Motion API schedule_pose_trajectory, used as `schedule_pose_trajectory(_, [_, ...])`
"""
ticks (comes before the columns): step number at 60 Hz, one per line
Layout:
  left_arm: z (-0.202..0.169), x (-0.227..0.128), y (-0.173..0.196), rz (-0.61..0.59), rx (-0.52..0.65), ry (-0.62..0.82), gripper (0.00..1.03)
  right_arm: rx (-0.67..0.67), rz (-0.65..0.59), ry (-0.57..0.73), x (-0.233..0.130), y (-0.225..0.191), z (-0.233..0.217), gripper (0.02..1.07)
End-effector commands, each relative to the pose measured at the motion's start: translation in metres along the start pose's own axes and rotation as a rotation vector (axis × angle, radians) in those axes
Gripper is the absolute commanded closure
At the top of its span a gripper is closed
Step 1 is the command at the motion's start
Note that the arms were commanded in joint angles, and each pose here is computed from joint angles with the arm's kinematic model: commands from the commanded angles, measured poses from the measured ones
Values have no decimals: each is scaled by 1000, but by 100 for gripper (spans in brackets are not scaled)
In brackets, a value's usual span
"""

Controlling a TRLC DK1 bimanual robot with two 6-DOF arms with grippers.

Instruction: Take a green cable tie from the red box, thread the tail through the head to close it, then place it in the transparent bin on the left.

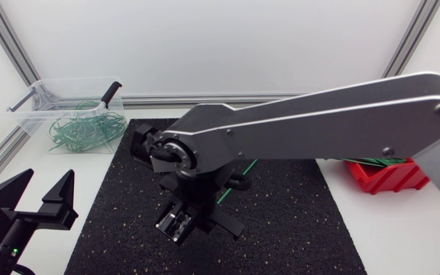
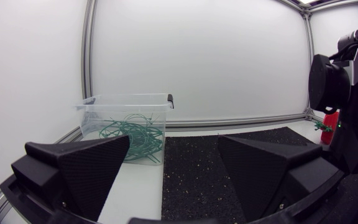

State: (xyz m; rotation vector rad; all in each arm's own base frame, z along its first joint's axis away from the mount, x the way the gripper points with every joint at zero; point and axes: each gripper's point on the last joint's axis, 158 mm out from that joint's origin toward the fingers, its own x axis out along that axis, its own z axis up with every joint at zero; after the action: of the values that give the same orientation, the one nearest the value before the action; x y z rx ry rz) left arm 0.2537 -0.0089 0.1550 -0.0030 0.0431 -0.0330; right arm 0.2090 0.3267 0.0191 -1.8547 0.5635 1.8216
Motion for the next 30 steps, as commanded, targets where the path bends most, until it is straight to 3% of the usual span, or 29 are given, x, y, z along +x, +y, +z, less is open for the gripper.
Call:
schedule_pose_trajectory(1, [-24, 1, -3, -11, -6, 59, 4, 65, -51, -27, -25, -13, -5, 92])
schedule_pose_trajectory(30, [-12, 1, 1, 7, -16, 23, 8, 316, -64, -233, -104, -20, -28, 101])
